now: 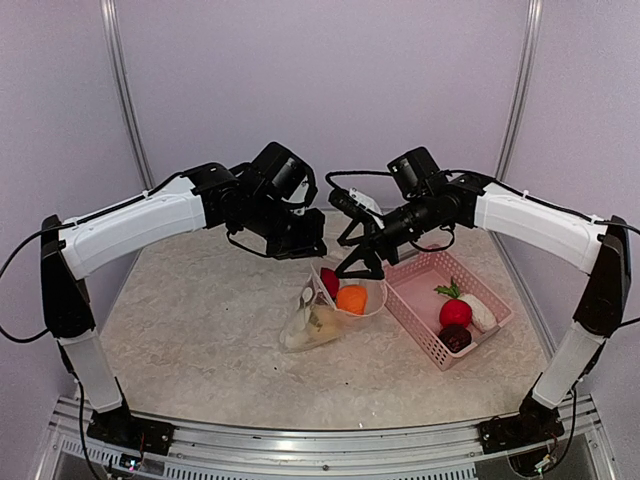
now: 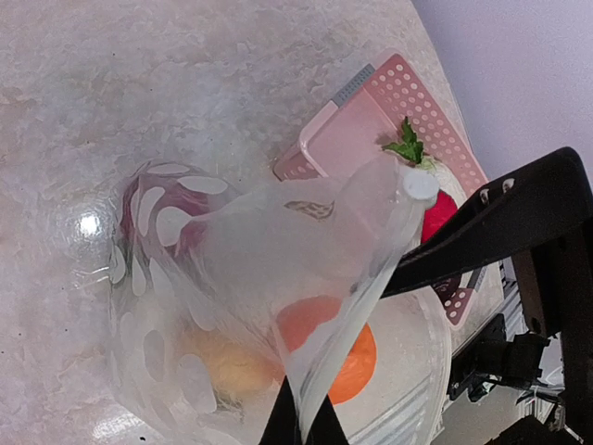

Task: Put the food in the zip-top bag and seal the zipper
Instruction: Place the fake vegetable in the zipper food storage bag.

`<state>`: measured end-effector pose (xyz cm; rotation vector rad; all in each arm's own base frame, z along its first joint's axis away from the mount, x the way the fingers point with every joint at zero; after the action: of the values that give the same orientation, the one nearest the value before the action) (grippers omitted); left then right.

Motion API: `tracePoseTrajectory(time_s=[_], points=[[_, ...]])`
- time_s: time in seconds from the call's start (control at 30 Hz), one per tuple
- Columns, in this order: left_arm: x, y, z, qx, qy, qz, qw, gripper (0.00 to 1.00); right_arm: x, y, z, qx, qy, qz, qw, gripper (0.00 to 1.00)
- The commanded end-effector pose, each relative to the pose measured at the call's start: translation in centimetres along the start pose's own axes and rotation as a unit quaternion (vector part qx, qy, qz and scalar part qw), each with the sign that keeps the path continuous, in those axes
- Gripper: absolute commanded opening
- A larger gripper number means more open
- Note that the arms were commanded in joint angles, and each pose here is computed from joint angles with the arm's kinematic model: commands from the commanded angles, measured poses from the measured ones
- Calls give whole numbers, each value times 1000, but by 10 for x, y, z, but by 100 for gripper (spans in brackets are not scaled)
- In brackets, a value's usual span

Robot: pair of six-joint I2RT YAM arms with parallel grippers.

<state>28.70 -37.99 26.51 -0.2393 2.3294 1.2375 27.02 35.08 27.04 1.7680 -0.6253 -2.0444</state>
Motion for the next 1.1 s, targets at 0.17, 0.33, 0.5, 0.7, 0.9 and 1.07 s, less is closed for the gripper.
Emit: tracePoseTrajectory(time_s=[0.17, 0.33, 0.5, 0.7, 0.9, 1.07], points=[[-5, 4, 5, 0, 4, -12, 1000, 0, -30, 41, 13, 51, 51, -24, 997, 99], [-7, 8, 21, -36, 3, -13, 999, 0, -26, 73, 2, 108, 49, -17, 993, 99], [-10, 34, 99, -152, 67, -37, 985, 0, -6, 111, -17, 136, -5, -27, 990, 98], [4, 13, 55, -53, 24, 4, 998, 0, 28, 132, -34, 199, -31, -2, 980, 97], [3, -23, 5, -112, -85, 14, 990, 0, 61, 139, -44, 215, -79, 29, 973, 93], [-1, -30, -15, -81, -89, 8, 993, 0, 84, 159, -53, 240, -106, 48, 964, 92]])
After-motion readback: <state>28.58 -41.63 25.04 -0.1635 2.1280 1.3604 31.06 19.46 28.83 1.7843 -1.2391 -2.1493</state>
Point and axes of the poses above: each gripper's point midway between its finger pads, its own y axis back along the fingers, its own z axis along the line the jaws close on, x = y × z, the point moved 3 cm from there along y, back along the fingers, and after that the axes turned 1 degree about -y, right-handed, at the moved point
